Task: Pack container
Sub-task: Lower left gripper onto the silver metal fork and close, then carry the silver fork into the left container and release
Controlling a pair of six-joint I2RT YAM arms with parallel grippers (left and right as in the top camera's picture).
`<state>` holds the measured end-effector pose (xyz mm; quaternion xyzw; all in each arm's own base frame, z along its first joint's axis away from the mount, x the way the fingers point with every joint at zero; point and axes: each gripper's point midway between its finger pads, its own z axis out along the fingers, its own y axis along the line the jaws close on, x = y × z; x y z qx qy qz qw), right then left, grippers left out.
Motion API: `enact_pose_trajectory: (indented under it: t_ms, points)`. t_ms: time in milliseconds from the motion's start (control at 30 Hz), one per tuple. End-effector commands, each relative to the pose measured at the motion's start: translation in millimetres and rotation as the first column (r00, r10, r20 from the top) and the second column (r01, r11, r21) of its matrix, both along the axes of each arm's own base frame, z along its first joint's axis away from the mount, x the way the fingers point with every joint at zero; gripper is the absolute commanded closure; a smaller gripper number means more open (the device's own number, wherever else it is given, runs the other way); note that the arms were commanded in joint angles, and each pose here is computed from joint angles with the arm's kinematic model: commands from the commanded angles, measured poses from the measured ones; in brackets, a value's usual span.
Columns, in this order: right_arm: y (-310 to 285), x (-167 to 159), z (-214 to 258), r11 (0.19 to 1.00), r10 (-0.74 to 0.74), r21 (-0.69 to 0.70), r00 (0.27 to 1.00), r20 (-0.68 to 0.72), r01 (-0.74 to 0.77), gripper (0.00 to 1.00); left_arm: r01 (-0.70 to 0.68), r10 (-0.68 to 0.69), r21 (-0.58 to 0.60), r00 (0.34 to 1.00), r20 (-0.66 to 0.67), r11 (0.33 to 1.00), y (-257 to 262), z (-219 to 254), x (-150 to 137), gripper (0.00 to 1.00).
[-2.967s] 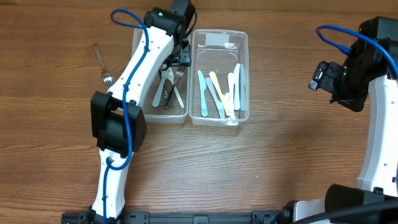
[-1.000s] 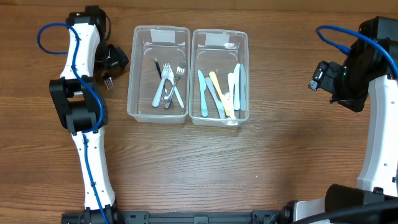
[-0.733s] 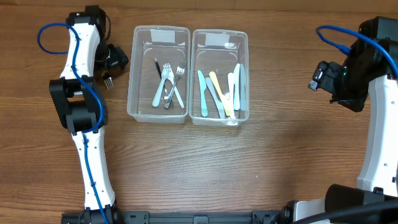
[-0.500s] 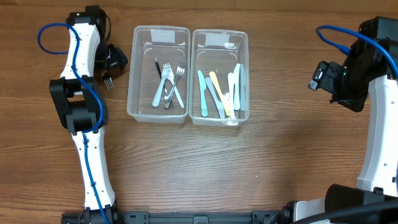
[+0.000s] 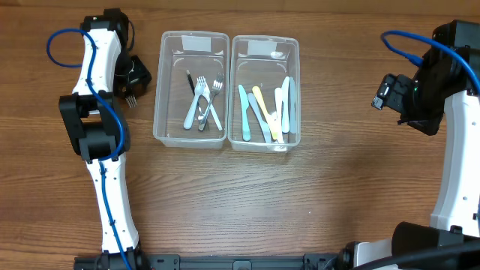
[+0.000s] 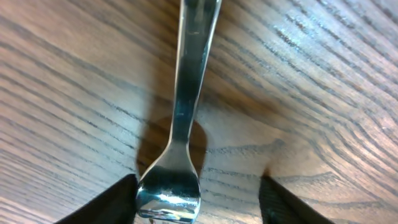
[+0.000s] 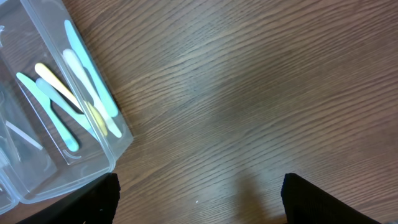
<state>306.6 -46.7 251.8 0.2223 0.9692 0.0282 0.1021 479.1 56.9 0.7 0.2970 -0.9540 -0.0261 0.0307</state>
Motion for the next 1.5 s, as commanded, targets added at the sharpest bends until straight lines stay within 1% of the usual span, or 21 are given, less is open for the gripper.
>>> enact_pose_trajectory:
  t_ms: [0, 100, 167, 267, 400, 500, 600, 733, 833, 967, 1000, 1100, 1200, 1267, 1367, 1467]
  points:
    - [0.5, -0.9, 3.7, 1.0, 0.001, 0.0, 1.0, 0.014, -0.001, 0.14, 0.018, -0.011, 0.045, 0.991, -0.132, 0.999, 8.0, -35.9, -26.2, 0.53]
    - [0.5, -1.0, 3.7, 1.0, 0.001, 0.0, 1.0, 0.013, -0.001, 0.14, 0.019, -0.012, 0.048, 0.991, -0.134, 0.999, 8.6, -35.7, -26.5, 0.64]
    - [0.5, -1.0, 3.7, 1.0, 0.0, 0.0, 1.0, 0.013, 0.0, 0.14, 0.019, -0.012, 0.05, 0.99, -0.138, 0.999, 8.8, -35.5, -27.5, 0.68]
    - [0.5, -1.0, 3.7, 1.0, 0.001, 0.0, 1.0, 0.013, -0.001, 0.14, 0.02, -0.012, 0.05, 0.99, -0.141, 0.999, 8.8, -35.4, -28.2, 0.77]
    - [0.5, -1.0, 3.7, 1.0, 0.001, 0.0, 1.0, 0.013, -0.001, 0.14, 0.02, -0.012, 0.051, 0.99, -0.14, 0.999, 9.0, -35.4, -28.0, 0.85]
    - [0.4, -0.9, 3.7, 1.0, 0.0, 0.0, 1.0, 0.014, 0.0, 0.14, 0.02, -0.012, 0.051, 0.99, -0.142, 0.998, 9.0, -35.2, -28.5, 0.96]
    - [0.3, -0.3, 3.8, 1.0, 0.0, -0.001, 1.0, 0.016, 0.0, 0.14, 0.02, -0.012, 0.052, 0.99, -0.139, 0.998, 8.9, -29.9, -28.6, 0.96]
    - [0.0, 1.9, 4.3, 1.0, 0.001, -0.002, 1.0, 0.025, -0.001, 0.14, 0.025, -0.02, 0.064, 0.997, -0.069, 0.998, 6.6, 4.1, -17.0, 0.96]
    - [-0.2, 2.9, 4.6, 1.0, 0.001, -0.003, 1.0, 0.029, -0.001, 0.14, 0.027, -0.029, 0.076, 0.999, 0.029, 0.997, 1.5, 48.8, -5.9, 0.96]
    - [-0.5, 4.6, 5.0, 1.0, 0.001, -0.004, 0.999, 0.036, 0.0, 0.14, 0.035, -0.053, 0.093, 0.977, 0.206, 0.995, -10.7, 129.7, 0.7, 0.96]
    - [-0.7, 5.3, 5.2, 1.0, 0.001, -0.005, 0.999, 0.039, 0.0, 0.14, 0.04, -0.064, 0.098, 0.964, 0.257, 0.994, -15.9, 153.0, 0.4, 0.96]
    - [-1.1, 7.5, 5.8, 1.0, 0.001, -0.007, 0.999, 0.049, -0.001, 0.14, 0.068, -0.1, 0.103, 0.929, 0.355, 0.992, -33.7, 202.4, -6.7, 0.96]
    - [-1.9, 11.9, 7.0, 1.0, 0.001, -0.01, 0.998, 0.067, 0.0, 0.14, 0.157, -0.193, 0.117, 0.877, 0.44, 0.981, -68.2, 247.2, -18.6, 0.96]
    - [-2.3, 14.3, 7.7, 1.0, 0.001, -0.012, 0.997, 0.077, 0.0, 0.14, 0.23, -0.266, 0.133, 0.836, 0.48, 0.964, -97.3, 268.8, -27.2, 0.96]
    - [-2.6, 15.8, 8.1, 1.0, 0.001, -0.013, 0.996, 0.084, 0.0, 0.14, 0.352, -0.378, 0.151, 0.776, 0.506, 0.924, -144.1, 284.2, -40.0, 0.96]
    - [-2.6, 15.9, 8.2, 1.0, 0.002, -0.014, 0.996, 0.084, -0.001, 0.14, 0.448, -0.464, 0.157, 0.742, 0.484, 0.88, -184.8, 276.8, -48.9, 0.96]
